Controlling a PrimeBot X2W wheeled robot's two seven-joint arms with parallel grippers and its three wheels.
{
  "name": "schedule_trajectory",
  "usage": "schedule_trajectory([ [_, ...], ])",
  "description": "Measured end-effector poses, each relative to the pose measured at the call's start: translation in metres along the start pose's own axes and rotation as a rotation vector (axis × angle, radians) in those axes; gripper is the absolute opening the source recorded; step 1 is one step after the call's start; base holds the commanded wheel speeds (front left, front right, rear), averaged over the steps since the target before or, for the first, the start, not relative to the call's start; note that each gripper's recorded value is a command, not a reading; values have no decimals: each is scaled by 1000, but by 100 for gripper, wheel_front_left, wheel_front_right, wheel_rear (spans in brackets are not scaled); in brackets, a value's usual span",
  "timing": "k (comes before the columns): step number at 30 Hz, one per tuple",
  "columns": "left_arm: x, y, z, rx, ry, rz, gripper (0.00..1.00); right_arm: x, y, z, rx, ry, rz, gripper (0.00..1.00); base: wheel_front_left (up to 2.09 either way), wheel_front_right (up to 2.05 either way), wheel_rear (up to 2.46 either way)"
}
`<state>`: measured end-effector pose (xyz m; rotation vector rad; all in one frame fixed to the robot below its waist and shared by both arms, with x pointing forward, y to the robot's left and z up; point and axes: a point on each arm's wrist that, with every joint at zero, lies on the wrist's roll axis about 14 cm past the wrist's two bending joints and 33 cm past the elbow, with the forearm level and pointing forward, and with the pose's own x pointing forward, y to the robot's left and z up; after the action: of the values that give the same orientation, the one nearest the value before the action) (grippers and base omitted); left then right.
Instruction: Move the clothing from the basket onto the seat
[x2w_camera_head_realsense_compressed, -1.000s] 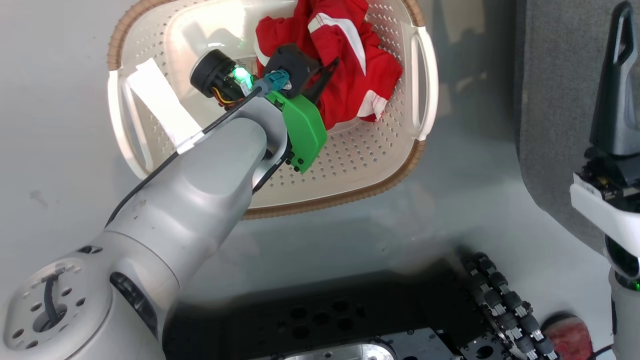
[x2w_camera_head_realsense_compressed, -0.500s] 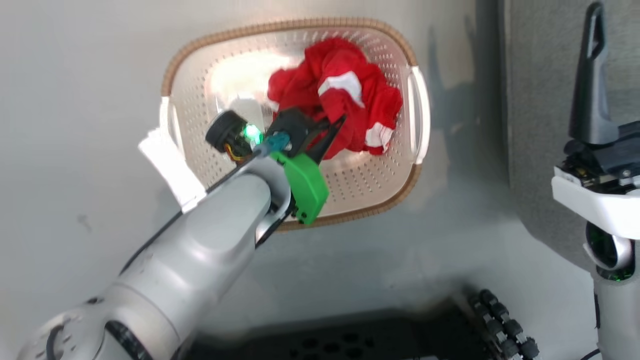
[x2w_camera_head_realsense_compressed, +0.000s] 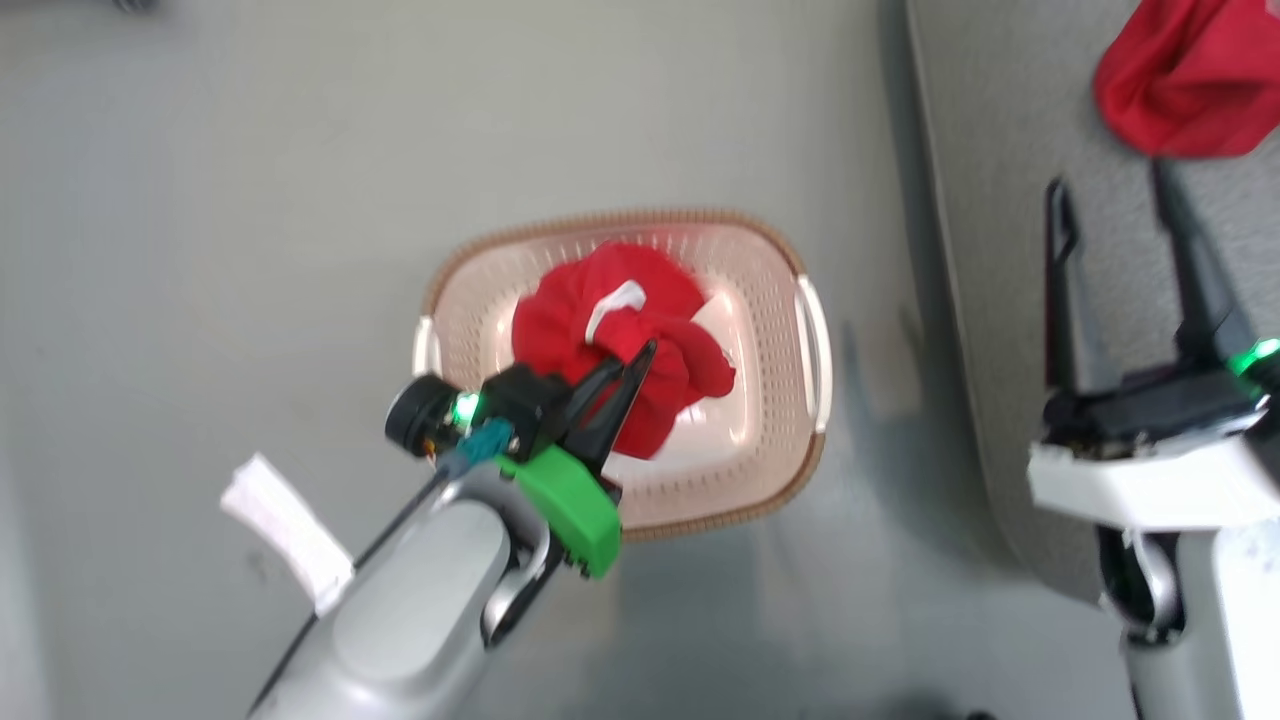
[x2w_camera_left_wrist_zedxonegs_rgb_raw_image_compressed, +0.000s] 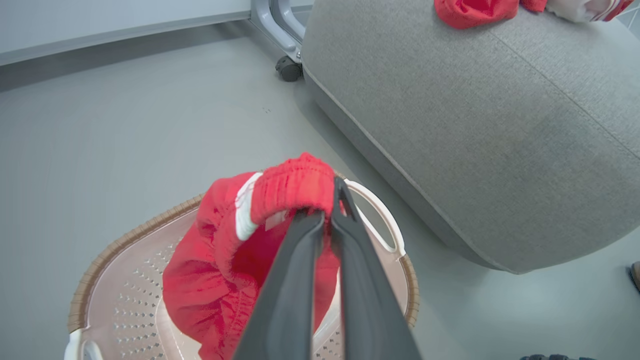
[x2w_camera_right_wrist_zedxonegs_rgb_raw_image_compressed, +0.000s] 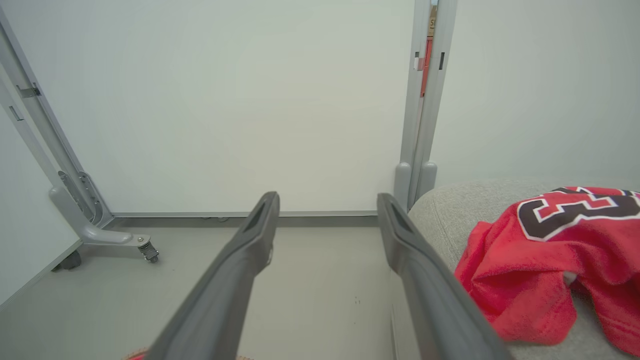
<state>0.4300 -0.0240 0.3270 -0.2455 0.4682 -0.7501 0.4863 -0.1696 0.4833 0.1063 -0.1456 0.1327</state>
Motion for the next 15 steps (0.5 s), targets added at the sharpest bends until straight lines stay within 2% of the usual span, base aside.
schedule_trajectory([
  [6,-38,-11,52,119,-140,68,0,-37,17,23,50,9,1,100,0,0,0],
  [11,-69,-21,100,164,-283,129,0,-70,32,40,69,9,20,100,0,0,0],
  [15,-95,-41,154,168,-462,138,0,-89,51,60,70,-27,68,100,0,0,0],
])
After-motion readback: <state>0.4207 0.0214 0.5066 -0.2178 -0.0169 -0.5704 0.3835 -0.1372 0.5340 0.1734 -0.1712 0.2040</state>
